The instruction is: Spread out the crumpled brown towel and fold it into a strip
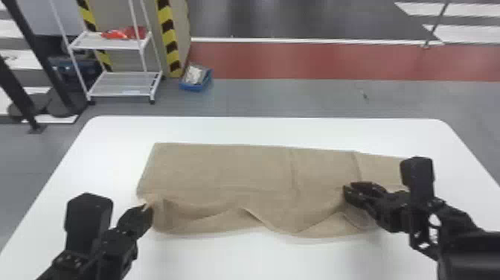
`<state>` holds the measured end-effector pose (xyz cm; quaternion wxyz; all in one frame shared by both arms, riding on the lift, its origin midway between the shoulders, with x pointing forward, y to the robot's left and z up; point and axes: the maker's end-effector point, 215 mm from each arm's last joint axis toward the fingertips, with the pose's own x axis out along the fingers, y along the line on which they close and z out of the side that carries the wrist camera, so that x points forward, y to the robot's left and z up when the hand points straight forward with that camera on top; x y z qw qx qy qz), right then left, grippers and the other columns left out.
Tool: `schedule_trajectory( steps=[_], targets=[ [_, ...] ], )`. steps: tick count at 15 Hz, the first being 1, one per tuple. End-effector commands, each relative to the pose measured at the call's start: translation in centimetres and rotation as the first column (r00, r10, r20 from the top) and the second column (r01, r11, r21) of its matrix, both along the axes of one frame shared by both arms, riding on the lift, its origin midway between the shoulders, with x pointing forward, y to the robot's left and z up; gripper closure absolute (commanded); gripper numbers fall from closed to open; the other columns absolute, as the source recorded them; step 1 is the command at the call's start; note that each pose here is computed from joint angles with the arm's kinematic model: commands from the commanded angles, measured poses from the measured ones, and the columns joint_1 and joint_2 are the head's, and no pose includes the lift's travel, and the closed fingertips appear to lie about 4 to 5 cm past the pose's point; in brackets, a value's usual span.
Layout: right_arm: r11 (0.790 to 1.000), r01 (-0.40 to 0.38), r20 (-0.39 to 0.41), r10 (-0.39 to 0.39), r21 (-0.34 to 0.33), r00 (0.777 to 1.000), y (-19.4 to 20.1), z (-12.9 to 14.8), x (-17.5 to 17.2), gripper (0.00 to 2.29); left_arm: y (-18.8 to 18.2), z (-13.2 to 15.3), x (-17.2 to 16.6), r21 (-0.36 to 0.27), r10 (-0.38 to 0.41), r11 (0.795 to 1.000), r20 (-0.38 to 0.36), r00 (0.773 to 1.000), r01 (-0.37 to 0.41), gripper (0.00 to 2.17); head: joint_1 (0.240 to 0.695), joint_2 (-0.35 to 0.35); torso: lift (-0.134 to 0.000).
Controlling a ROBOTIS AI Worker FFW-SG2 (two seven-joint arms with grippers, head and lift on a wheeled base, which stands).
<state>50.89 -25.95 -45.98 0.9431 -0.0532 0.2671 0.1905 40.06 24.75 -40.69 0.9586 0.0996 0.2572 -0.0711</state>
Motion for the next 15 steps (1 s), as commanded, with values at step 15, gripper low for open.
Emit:
schedule_trajectory(
  steps=[15],
  targets=[
    [0.991,0.089,0.107,-0.100,0.099,0.989,-6.0,5.1,-0.7,1.54,-0.3,0.3,0.0,-0.005,0.001,1.000,0.006,1.000,-0.001,1.35,0.695,-0.060,-0.124]
  ],
)
